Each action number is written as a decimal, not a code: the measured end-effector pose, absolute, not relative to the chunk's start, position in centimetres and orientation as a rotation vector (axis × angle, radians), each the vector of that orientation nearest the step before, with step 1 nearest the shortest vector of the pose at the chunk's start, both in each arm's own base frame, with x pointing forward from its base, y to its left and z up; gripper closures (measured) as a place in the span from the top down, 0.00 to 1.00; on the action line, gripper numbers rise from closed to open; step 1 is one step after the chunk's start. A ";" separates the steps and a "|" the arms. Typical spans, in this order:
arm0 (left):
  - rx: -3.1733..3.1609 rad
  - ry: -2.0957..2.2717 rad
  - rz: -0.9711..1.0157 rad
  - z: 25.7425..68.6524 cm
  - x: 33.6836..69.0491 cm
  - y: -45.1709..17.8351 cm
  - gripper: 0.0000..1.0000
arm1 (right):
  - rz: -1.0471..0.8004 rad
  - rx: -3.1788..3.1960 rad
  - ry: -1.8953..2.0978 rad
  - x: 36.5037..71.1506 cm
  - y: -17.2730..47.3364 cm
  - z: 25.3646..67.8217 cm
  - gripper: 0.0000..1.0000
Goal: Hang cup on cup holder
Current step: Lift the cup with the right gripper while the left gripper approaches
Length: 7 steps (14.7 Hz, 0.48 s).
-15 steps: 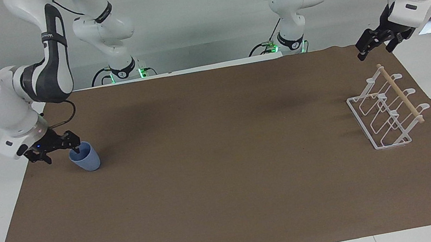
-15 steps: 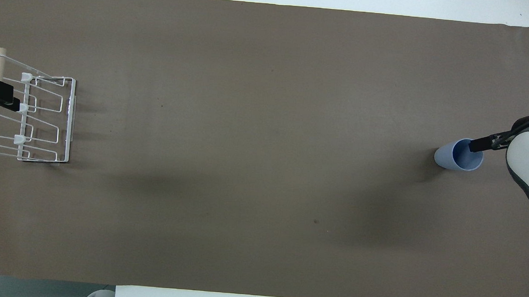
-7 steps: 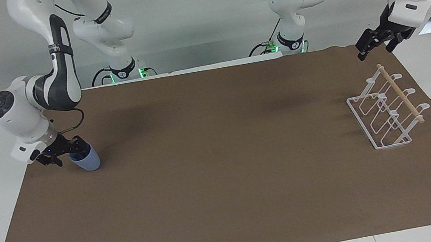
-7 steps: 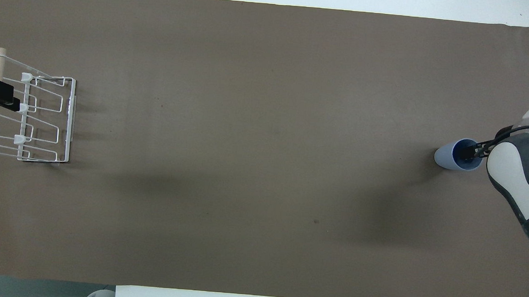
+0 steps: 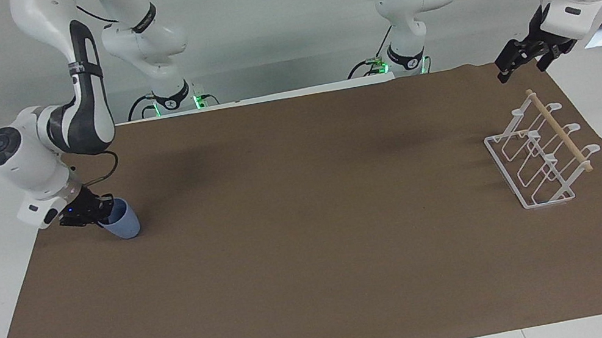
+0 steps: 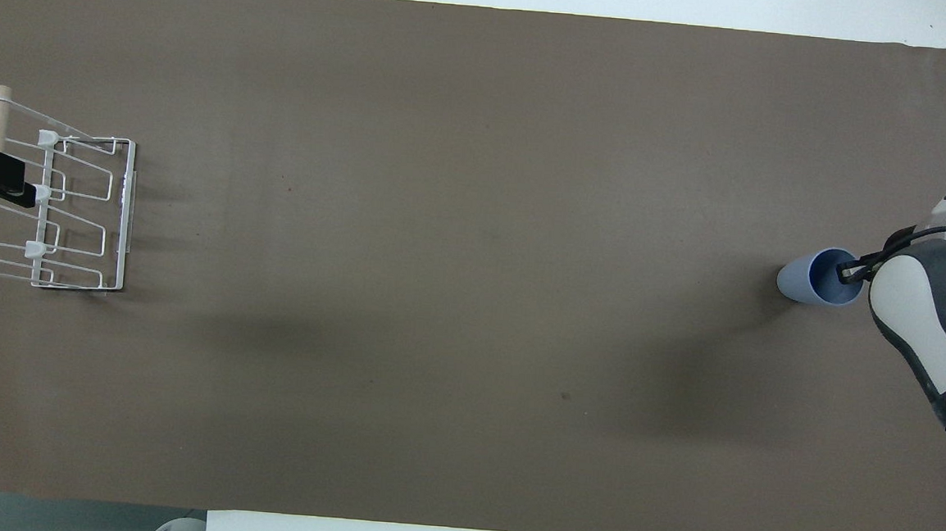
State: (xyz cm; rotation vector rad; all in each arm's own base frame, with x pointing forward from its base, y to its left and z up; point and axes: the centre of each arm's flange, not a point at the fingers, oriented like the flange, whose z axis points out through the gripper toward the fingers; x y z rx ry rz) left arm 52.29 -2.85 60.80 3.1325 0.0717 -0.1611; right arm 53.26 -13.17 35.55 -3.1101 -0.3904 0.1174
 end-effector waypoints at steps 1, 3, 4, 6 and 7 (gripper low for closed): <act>3.133 0.106 -0.162 60.8 52.3 -2.8 1.00 | 0.143 -3.102 -0.399 53.3 -13.0 35.9 0.05; 3.131 0.194 -0.167 60.6 52.3 -2.8 1.00 | 0.210 -3.068 -0.431 54.0 -12.0 38.5 0.05; 3.128 0.265 -0.168 60.5 52.3 -2.8 1.00 | 0.202 -3.015 -0.439 54.9 -10.4 40.8 0.05; 3.097 0.464 -0.157 60.5 52.4 -3.1 1.00 | 0.087 -2.838 -0.416 56.3 -5.2 45.1 0.05; 3.070 0.572 -0.157 60.5 52.4 -3.4 1.00 | 0.025 -2.741 -0.408 56.9 -2.3 46.6 0.05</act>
